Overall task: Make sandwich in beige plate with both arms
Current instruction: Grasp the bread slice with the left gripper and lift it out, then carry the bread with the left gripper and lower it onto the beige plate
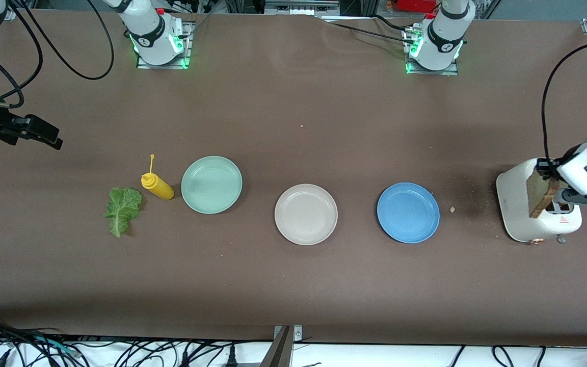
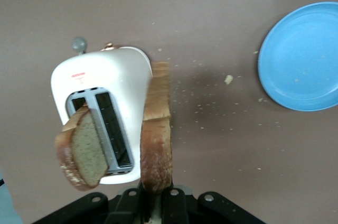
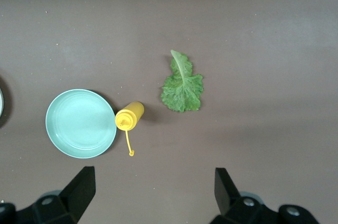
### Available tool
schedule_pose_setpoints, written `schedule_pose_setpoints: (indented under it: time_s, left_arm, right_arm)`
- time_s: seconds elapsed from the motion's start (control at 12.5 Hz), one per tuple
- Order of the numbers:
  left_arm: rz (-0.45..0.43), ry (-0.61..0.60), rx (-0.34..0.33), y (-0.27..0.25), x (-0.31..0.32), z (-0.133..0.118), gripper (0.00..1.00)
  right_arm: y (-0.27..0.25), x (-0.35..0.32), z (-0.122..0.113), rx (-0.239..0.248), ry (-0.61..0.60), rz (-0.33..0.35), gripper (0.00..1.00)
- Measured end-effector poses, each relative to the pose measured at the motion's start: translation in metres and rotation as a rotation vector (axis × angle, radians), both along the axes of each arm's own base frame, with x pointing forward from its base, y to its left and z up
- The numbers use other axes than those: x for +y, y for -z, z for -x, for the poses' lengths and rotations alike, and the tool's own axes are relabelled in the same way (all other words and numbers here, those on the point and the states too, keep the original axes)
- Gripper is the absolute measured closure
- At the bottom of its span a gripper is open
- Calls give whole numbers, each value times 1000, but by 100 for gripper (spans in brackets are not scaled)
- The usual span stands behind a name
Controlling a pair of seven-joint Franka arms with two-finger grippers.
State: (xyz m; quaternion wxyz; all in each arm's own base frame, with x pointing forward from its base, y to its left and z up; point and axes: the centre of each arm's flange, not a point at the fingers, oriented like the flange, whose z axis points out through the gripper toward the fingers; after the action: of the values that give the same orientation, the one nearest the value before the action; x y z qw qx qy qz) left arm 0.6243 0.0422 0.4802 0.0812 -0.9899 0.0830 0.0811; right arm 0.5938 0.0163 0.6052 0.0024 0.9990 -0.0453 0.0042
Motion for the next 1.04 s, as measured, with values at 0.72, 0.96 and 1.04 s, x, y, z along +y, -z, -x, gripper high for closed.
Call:
schedule_pose_setpoints:
  time_s: [0.72, 0.96, 1.04]
  left_arm:
    - [114, 177, 44, 14, -230, 21, 91]
    - [184, 111, 73, 50, -291, 27, 91]
    - [207, 100, 67, 61, -302, 24, 91]
  right_arm:
    - [3, 1, -1, 3, -1, 0, 0]
    - [3, 1, -2, 4, -1, 0, 0]
    - [4, 1, -2, 5, -1, 0, 0]
